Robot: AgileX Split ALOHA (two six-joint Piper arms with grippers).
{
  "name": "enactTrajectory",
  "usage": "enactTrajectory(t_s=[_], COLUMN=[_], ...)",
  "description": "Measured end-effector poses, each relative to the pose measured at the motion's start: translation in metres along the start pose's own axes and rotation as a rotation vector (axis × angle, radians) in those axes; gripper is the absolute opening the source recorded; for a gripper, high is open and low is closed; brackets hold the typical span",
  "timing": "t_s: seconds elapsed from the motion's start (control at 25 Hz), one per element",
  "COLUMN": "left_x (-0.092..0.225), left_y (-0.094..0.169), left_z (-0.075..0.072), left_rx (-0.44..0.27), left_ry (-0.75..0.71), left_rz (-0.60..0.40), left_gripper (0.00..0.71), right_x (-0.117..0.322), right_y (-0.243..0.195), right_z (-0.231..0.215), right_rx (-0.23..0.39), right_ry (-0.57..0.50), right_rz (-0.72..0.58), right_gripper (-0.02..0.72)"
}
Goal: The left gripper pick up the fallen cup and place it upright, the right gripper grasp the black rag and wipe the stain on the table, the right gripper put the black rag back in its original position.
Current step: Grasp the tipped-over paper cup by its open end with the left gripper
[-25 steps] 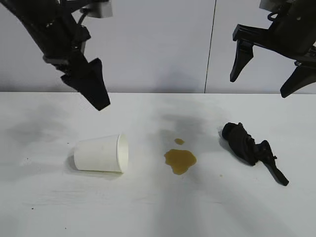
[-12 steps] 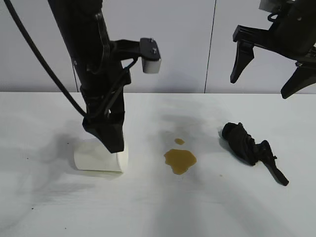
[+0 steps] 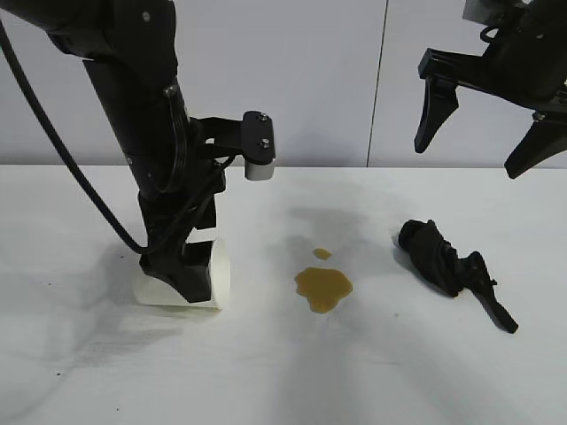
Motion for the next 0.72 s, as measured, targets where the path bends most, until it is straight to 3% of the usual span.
enactTrajectory(t_s=[0.32, 0.56, 0.72], left_x=[0.012, 0.007, 0.007], left_y=[-0.016, -0.018, -0.019], left_z=[-0.013, -0.008, -0.007], left_rx=[-0.007, -0.064, -0.066], left_ry=[-0.007, 0.004, 0.01], left_rz=[0.002, -0.047, -0.053], left_gripper=[0.694, 0.694, 0.694], right_x=[0.0, 0.0, 0.0], right_y=[0.0, 0.0, 0.0], right_z=[0.0, 0.0, 0.0], right_rx=[0.0, 0.0, 0.0], right_ry=[0.0, 0.0, 0.0], right_rz=[0.0, 0.0, 0.0], right_gripper=[0.661, 0.661, 0.661])
Point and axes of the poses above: a point on each arm's last joint axis where the gripper is mounted, y pointing back along that axis away from the gripper, z along the wrist's bending axis when the last joint is at zero, x = y × z, the point moved 3 cm from there along -y, pointing out along that axis toward the gripper, and after that the axes turned 4 degrees about y, right-handed, at the moved point
